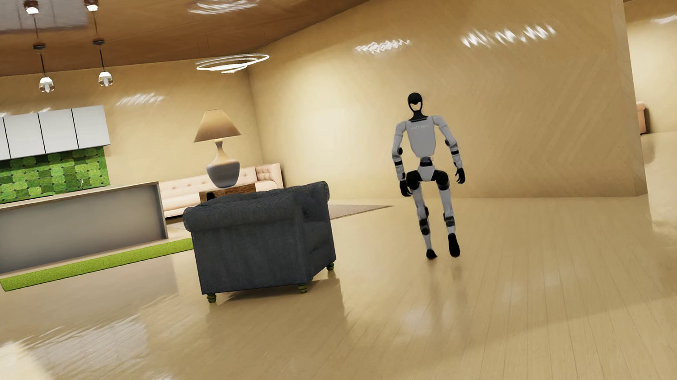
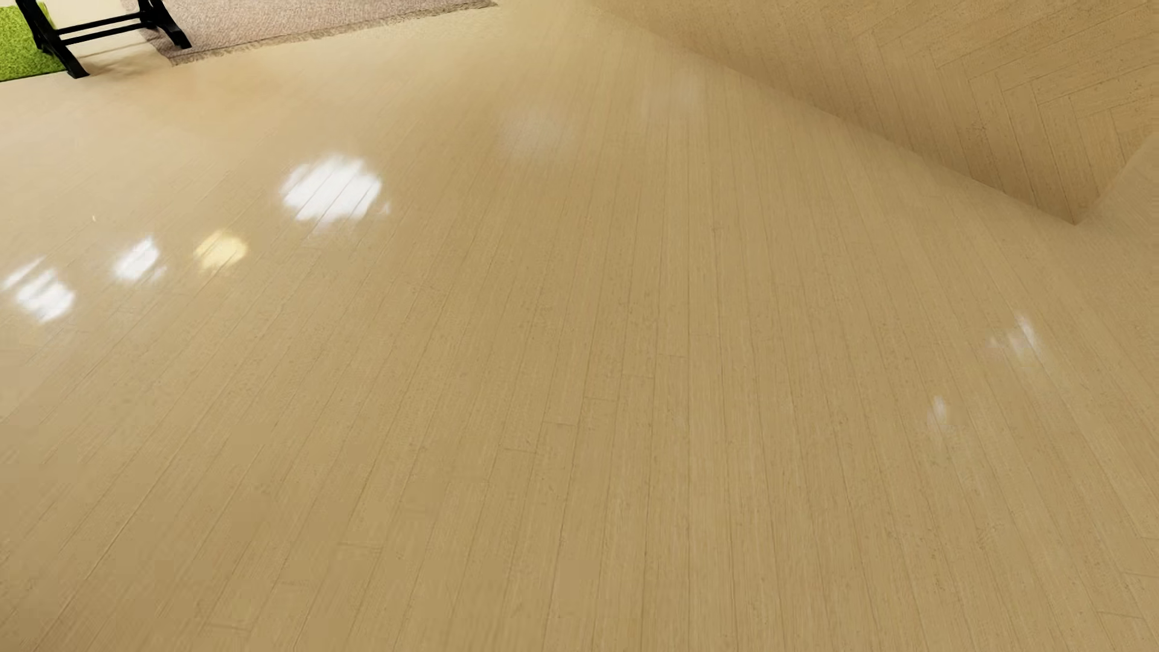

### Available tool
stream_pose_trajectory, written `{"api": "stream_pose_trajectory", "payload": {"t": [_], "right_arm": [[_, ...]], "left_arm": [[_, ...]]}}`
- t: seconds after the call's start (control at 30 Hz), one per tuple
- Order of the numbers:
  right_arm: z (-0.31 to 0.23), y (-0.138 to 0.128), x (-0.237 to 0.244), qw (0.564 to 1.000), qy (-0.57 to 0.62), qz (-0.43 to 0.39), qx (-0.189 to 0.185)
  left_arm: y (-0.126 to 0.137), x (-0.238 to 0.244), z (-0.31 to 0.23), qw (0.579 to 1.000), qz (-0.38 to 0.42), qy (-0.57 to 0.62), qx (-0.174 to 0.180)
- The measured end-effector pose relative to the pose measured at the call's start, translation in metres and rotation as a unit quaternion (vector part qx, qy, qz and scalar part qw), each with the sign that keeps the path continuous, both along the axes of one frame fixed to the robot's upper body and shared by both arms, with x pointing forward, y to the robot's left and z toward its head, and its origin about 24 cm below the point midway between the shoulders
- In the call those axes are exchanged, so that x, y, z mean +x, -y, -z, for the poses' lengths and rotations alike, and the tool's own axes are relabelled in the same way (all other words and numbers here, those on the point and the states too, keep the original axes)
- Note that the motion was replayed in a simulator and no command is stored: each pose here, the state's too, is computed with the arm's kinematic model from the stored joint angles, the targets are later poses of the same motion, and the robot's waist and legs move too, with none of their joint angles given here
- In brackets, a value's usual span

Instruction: Walk around the armchair

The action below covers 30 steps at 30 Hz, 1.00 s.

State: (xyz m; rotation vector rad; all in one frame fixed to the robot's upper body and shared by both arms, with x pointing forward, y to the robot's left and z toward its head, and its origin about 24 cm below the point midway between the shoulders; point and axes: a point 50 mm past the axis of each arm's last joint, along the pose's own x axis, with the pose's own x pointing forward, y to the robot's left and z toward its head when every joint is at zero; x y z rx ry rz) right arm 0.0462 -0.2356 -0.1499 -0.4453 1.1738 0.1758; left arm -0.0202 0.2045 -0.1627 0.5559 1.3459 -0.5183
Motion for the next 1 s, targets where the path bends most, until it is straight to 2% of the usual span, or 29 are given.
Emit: {"api": "stream_pose_trajectory", "payload": {"t": [0.1, 0.23, 0.27, 0.3, 0.33, 0.37, 0.43, 0.57, 0.67, 0.73, 0.77, 0.83, 0.87, 0.93, 1.0], "right_arm": [[0.008, -0.011, -0.023, 0.998, -0.047, -0.032, 0.007], [0.005, 0.003, -0.051, 0.997, -0.075, 0.000, -0.008], [0.004, 0.005, -0.061, 0.996, -0.088, 0.004, -0.011], [0.003, 0.010, -0.069, 0.995, -0.102, -0.002, -0.018], [0.002, 0.014, -0.074, 0.994, -0.103, 0.028, -0.023], [0.004, 0.015, -0.080, 0.992, -0.124, 0.012, -0.028], [0.008, 0.010, -0.078, 0.991, -0.131, 0.010, -0.025], [0.008, -0.014, -0.053, 0.997, -0.078, -0.014, 0.014], [-0.002, -0.012, -0.018, 0.999, -0.011, -0.039, 0.018], [-0.006, -0.007, 0.002, 0.998, 0.012, -0.059, 0.010], [-0.006, -0.004, 0.006, 0.998, 0.013, -0.059, 0.004], [-0.004, -0.001, 0.002, 1.000, 0.007, -0.029, 0.001], [0.000, 0.001, -0.012, 1.000, -0.017, -0.019, -0.003], [0.004, -0.004, -0.017, 0.999, -0.036, -0.038, -0.001], [0.007, -0.010, -0.030, 0.997, -0.056, -0.045, 0.005]], "left_arm": [[-0.004, 0.032, 0.000, 0.999, 0.011, 0.038, 0.004], [-0.010, 0.098, -0.015, 0.988, -0.031, 0.148, -0.004], [-0.012, 0.107, -0.017, 0.988, -0.016, 0.155, -0.001], [-0.009, 0.107, -0.018, 0.986, -0.027, 0.163, -0.009], [-0.016, 0.123, -0.027, 0.978, -0.064, 0.199, -0.008], [-0.003, 0.104, -0.015, 0.986, -0.048, 0.159, -0.015], [0.010, 0.098, -0.011, 0.989, -0.021, 0.142, -0.027], [0.019, 0.055, 0.001, 0.997, -0.020, 0.074, -0.028], [0.009, 0.021, 0.000, 0.999, -0.013, 0.032, -0.015], [-0.006, -0.011, -0.001, 0.999, -0.029, -0.010, 0.011], [-0.013, -0.031, -0.003, 0.998, -0.038, -0.039, 0.026], [-0.016, -0.055, -0.004, 0.996, -0.010, -0.085, 0.036], [-0.017, -0.055, -0.003, 0.995, 0.011, -0.092, 0.038], [-0.016, -0.037, -0.001, 0.997, -0.021, -0.062, 0.038], [-0.007, 0.003, 0.001, 1.000, -0.010, -0.003, 0.015]]}}
